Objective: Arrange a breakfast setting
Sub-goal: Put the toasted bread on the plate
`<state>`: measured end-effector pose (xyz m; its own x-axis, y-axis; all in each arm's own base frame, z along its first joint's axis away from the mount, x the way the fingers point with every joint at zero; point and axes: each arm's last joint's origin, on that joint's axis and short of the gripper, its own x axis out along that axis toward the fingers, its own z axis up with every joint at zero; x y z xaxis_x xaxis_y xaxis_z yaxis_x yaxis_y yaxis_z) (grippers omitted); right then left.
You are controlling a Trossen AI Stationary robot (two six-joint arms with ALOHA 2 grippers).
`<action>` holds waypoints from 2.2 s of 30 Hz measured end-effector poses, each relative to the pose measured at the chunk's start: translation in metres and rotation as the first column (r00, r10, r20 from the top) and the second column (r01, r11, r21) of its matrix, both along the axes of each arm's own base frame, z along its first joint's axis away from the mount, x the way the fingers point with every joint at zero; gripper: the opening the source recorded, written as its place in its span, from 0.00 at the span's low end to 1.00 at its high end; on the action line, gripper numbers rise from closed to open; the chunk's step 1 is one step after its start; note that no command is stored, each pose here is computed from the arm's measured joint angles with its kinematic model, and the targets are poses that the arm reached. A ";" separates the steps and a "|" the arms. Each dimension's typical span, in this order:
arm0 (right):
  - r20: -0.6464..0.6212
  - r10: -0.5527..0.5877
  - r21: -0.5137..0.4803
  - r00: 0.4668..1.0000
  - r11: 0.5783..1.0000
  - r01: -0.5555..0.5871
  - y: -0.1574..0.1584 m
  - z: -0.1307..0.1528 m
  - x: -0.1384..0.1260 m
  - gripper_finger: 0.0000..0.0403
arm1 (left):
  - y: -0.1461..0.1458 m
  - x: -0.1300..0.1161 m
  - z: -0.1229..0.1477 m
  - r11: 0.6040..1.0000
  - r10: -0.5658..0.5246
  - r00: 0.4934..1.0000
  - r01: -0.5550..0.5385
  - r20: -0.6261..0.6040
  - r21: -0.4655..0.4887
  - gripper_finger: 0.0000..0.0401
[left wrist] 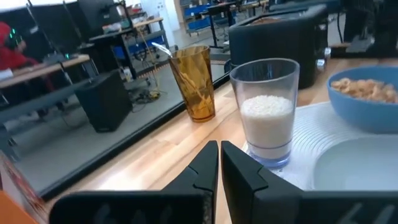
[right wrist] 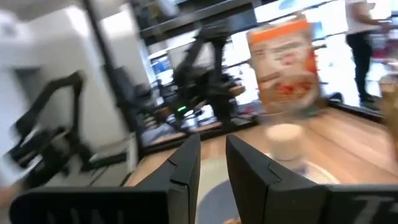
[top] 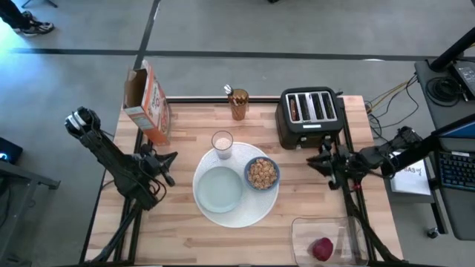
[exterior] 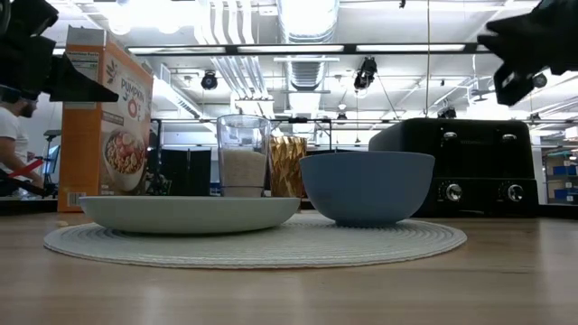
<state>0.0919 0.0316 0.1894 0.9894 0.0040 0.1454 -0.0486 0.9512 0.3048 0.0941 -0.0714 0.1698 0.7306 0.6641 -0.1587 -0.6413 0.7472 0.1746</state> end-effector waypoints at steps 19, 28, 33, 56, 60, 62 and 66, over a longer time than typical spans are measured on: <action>-0.029 0.014 0.206 0.999 0.978 -0.007 -0.003 0.023 -0.006 0.17 | -0.012 0.010 0.013 0.999 -0.004 0.999 0.006 0.042 -0.050 0.00; -0.324 -0.140 0.168 0.936 0.965 0.203 -0.027 0.072 -0.044 0.17 | -0.027 0.022 0.030 0.999 -0.030 0.999 0.030 -0.018 0.014 0.00; -0.416 -0.189 0.176 0.890 0.943 0.282 -0.034 0.085 -0.057 0.17 | -0.036 0.029 0.040 0.999 -0.040 0.999 0.041 -0.033 0.023 0.00; -0.534 -0.458 0.012 0.711 0.837 0.547 -0.031 0.127 -0.030 0.25 | 0.000 -0.001 -0.023 0.989 0.050 0.994 -0.035 0.102 -0.142 0.00; -0.546 -0.498 -0.016 0.674 0.810 0.586 -0.034 0.125 -0.027 0.26 | 0.003 -0.003 -0.027 0.990 0.050 0.994 -0.036 0.100 -0.139 0.00; -0.543 -0.511 -0.029 0.666 0.804 0.594 -0.035 0.125 -0.028 0.27 | 0.003 -0.003 -0.028 0.990 0.048 0.994 -0.034 0.099 -0.138 0.00; -0.528 -0.520 -0.045 0.671 0.806 0.590 -0.038 0.126 -0.033 0.27 | 0.002 -0.003 -0.027 0.991 0.045 0.995 -0.033 0.092 -0.131 0.00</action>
